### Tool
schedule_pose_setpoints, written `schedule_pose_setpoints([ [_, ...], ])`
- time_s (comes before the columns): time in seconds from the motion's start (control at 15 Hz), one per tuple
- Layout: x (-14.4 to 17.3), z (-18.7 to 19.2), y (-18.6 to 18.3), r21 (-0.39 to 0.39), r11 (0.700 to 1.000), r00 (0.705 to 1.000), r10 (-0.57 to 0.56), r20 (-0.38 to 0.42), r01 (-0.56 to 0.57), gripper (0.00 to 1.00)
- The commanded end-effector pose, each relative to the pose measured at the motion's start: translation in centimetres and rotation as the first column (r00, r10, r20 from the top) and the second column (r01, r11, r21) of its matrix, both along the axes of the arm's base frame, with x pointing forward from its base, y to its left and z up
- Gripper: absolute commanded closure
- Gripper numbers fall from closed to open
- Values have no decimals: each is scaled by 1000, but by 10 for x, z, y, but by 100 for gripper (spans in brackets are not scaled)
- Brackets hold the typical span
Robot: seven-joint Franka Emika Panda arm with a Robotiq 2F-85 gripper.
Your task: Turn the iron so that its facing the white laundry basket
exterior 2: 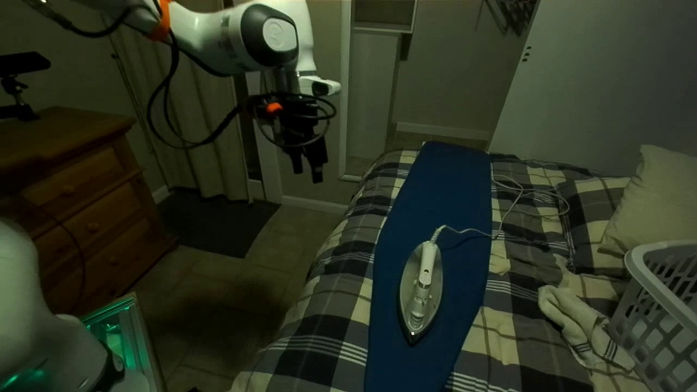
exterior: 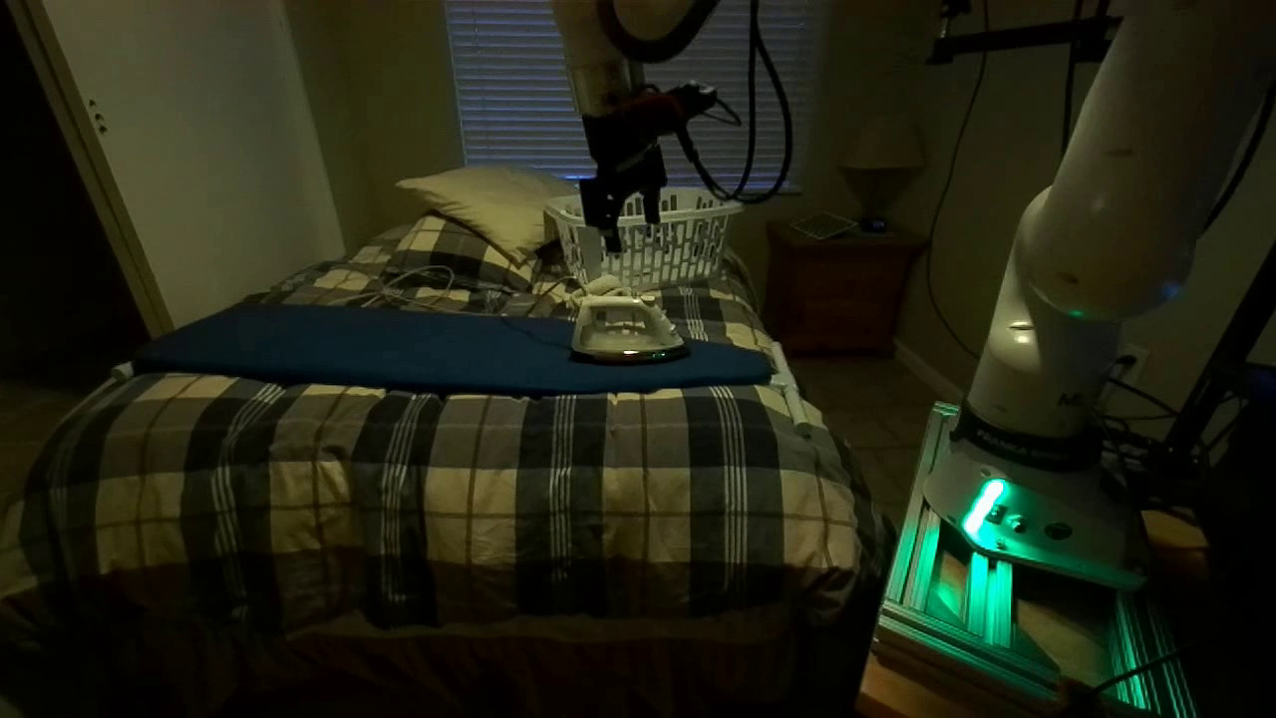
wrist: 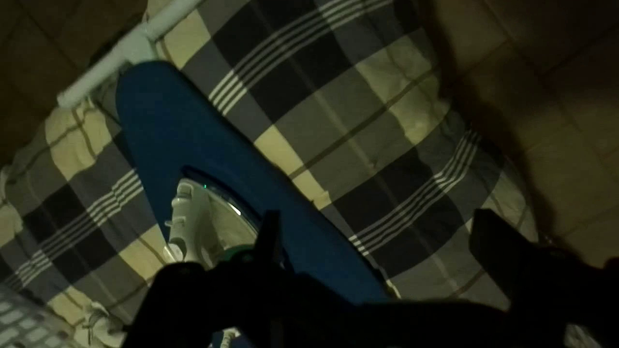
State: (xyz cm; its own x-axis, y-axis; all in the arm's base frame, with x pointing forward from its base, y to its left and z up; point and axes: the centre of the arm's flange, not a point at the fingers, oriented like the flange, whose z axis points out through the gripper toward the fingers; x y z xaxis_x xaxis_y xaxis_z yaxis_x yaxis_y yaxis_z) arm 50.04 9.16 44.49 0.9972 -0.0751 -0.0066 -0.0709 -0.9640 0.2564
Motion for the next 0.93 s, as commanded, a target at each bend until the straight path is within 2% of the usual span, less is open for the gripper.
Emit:
schedule_pose_setpoints([
  [0.0, 35, -44, -37, -25, 988, 986, 152, 61, -151, 0],
  [0.2, 54, -80, -74, -29, 981, 981, 193, 33, -192, 0],
  [0.27, 61, -90, -87, -26, 987, 987, 161, 17, -161, 0],
  [0.33, 45, -76, -68, -11, 989, 988, 151, 26, -151, 0],
  [0.47, 51, -93, -87, -8, 990, 990, 138, 7, -138, 0],
  [0.73, 55, -93, -86, -8, 990, 990, 142, 10, -142, 0],
  [0.87, 61, -108, -99, -25, 978, 978, 205, -29, -206, 0],
])
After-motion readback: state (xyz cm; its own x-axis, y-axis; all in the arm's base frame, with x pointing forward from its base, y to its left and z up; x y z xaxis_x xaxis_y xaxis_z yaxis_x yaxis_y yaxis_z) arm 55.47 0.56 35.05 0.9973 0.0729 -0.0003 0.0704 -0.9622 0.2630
